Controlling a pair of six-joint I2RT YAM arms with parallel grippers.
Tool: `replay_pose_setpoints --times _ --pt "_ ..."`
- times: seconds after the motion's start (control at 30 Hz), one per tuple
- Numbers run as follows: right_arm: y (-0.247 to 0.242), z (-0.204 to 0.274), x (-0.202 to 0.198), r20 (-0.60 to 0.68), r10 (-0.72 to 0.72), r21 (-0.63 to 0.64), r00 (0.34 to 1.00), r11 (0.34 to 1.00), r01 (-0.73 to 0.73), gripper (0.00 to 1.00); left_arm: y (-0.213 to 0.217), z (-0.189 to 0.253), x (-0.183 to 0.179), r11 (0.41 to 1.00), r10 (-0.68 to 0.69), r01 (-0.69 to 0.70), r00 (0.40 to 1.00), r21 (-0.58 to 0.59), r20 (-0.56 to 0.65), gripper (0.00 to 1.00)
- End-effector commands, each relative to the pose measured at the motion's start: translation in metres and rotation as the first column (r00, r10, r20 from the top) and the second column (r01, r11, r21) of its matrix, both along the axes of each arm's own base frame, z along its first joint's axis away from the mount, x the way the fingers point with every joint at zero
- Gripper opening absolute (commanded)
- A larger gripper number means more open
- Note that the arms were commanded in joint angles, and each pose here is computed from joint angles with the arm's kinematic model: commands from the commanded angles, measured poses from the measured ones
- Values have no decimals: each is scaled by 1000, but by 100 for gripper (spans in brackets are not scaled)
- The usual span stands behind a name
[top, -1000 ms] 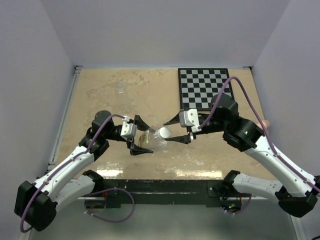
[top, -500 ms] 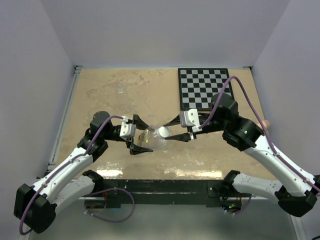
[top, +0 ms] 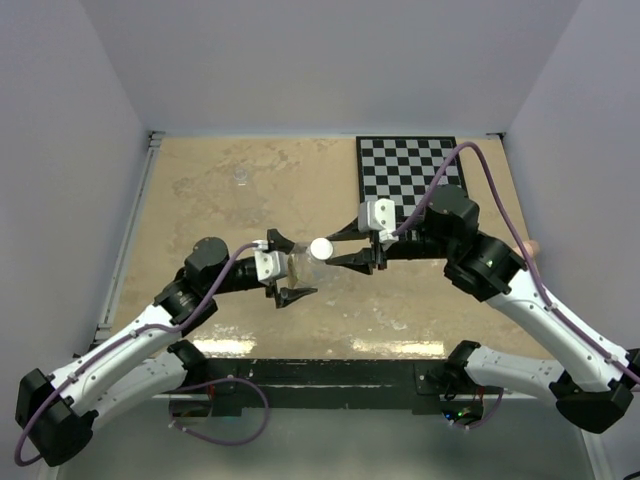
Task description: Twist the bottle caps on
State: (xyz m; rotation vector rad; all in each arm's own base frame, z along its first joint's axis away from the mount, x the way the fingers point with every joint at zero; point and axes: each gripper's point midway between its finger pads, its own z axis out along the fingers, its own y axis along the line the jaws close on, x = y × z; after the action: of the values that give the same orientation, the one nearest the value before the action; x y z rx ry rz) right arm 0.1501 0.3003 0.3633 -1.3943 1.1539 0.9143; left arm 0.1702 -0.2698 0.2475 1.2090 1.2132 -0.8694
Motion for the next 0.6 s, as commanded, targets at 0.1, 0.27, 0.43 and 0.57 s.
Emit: replay_pose_setpoints --times 0.1,0.27,0.43,0.57 --pt "6 -44 21 -181 -135 -99 974 988 119 0 11 57 31 958 249 -224 959 -181 133 0" --pt "2 -35 20 -132 -132 -64 982 990 124 0 12 55 30 953 257 -235 962 -191 97 0" --pt "-10 -8 14 -20 -131 -5 991 991 131 55 12 40 26 971 200 -192 978 -143 49 0" --pt "-15 12 6 41 -110 54 993 993 108 76 12 29 21 986 110 -109 994 -128 2 0"
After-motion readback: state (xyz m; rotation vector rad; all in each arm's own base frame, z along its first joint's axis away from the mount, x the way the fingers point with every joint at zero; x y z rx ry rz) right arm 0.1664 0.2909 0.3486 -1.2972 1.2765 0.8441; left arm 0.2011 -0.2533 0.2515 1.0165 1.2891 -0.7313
